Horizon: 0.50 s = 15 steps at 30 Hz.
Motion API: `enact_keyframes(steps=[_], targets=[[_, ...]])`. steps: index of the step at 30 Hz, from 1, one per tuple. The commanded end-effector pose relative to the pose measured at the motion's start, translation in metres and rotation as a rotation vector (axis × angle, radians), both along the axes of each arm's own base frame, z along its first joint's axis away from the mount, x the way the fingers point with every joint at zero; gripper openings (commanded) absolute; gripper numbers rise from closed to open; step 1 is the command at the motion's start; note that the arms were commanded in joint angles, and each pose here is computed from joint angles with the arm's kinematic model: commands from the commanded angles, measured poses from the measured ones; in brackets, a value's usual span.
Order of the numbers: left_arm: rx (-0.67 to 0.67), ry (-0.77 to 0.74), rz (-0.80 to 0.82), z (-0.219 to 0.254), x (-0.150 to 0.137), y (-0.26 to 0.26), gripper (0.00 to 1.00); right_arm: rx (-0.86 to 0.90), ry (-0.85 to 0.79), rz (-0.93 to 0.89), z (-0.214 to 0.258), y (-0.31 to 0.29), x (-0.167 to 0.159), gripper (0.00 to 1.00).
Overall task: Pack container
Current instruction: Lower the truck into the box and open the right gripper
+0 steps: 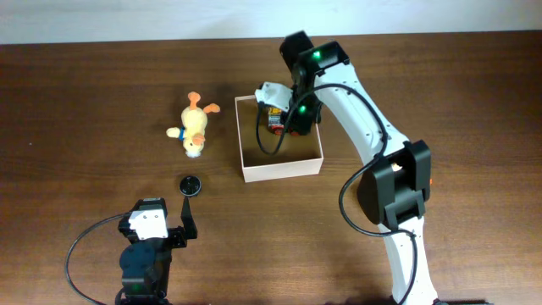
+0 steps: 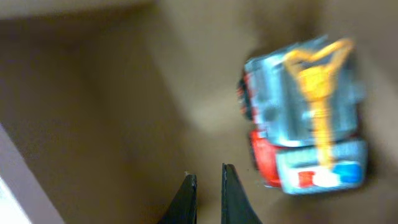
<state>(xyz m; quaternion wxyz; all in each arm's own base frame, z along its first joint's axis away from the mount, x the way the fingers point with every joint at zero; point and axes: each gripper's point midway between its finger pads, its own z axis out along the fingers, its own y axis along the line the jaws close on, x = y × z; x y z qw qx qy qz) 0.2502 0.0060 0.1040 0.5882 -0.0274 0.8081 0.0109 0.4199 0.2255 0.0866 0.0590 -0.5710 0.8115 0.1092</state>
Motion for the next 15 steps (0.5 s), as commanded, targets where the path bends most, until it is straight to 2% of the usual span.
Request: enact_keyframes(steps=[1, 15], targets=[[0.015, 0.001, -0.01, -0.001, 0.0, 0.0, 0.99, -0.005, 0.06, -0.001, -0.02, 0.001, -0.012, 0.04], [0.015, 0.001, -0.01, -0.001, 0.0, 0.0, 0.99, -0.147, -0.138, -0.026, -0.032, -0.021, 0.031, 0.04]])
